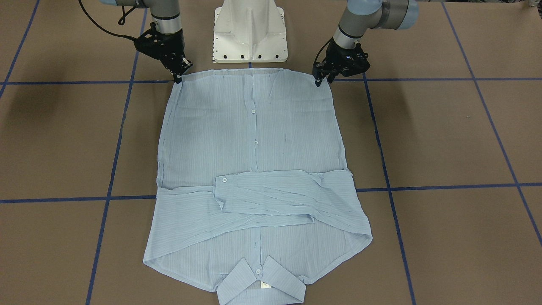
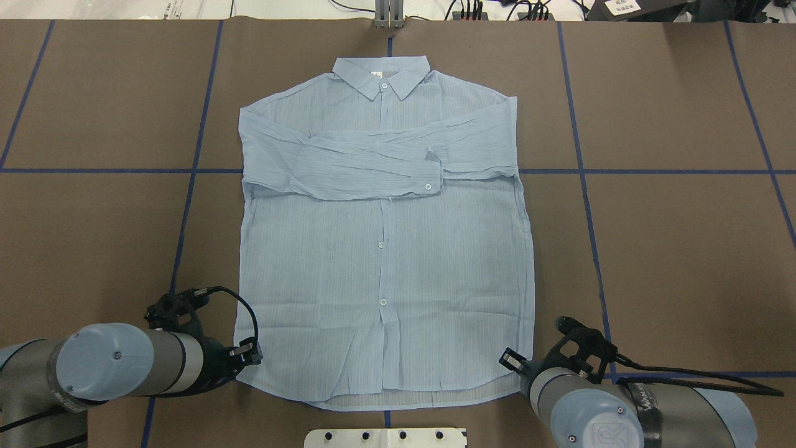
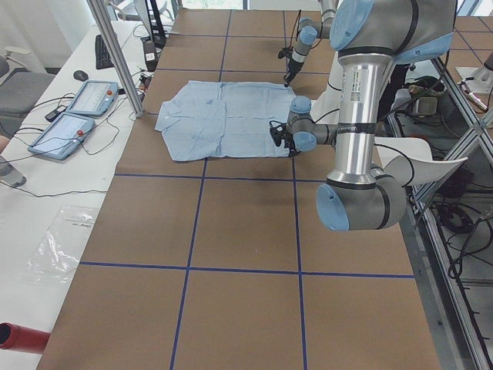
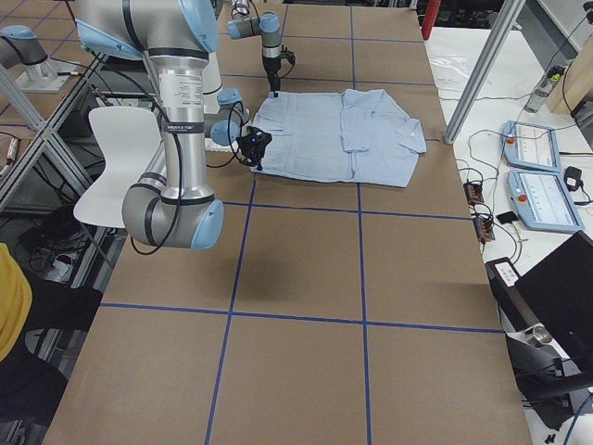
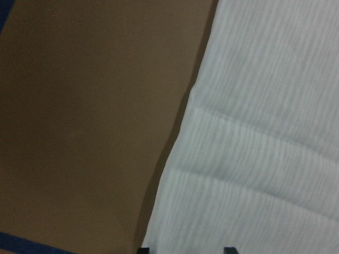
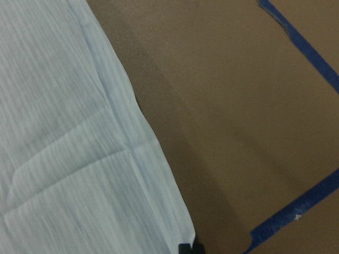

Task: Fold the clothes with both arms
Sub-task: 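Grasp both hem corners nearest the robot with both grippers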

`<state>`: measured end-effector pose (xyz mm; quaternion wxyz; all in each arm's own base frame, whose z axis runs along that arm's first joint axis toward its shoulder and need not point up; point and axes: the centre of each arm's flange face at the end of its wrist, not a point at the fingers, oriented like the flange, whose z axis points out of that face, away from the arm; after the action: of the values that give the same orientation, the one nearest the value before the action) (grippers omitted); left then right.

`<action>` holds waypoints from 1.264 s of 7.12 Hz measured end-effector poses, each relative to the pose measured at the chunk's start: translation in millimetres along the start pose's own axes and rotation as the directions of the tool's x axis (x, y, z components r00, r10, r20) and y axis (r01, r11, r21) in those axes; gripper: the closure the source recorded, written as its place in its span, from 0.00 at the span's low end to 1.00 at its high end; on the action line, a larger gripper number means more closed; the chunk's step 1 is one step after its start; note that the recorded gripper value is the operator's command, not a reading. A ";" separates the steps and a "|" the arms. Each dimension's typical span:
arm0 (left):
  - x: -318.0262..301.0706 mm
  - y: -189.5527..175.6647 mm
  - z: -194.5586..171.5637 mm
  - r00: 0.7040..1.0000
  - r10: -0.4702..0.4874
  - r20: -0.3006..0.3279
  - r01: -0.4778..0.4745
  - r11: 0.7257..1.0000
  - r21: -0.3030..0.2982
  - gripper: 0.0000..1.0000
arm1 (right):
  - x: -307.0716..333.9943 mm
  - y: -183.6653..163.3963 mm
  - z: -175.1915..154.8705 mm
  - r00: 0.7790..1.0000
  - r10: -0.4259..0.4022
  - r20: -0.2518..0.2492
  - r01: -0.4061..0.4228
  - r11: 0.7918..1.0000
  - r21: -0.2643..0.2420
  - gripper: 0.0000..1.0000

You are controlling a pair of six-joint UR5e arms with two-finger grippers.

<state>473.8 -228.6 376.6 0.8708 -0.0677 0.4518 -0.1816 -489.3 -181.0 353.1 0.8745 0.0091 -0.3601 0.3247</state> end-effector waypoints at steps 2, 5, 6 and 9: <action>-3.6 4.6 3.0 1.000 -0.006 0.029 0.007 1.000 -0.002 0.88 | -0.9 -0.2 -1.7 1.000 0.001 0.003 -0.001 1.000 -0.002 1.00; -3.3 11.2 2.3 0.999 -0.033 0.032 0.033 0.999 -0.011 1.00 | -3.9 -2.3 -9.8 1.000 0.007 0.017 -0.007 1.000 -0.008 1.00; -2.1 12.6 1.3 0.999 -0.036 0.029 0.036 0.999 -0.015 1.00 | -3.9 -2.7 -10.2 1.000 0.008 0.018 -0.008 1.000 -0.008 1.00; 10.6 17.4 -29.0 0.999 -0.053 -0.007 0.052 0.997 -0.063 1.00 | -11.5 -9.4 -30.0 0.998 0.025 0.054 -0.023 0.999 -0.023 1.00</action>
<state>460.3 -215.2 346.7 0.8611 -0.1062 0.4594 -0.1903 -471.2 -187.3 325.6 0.8605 0.0037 -0.3876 0.3307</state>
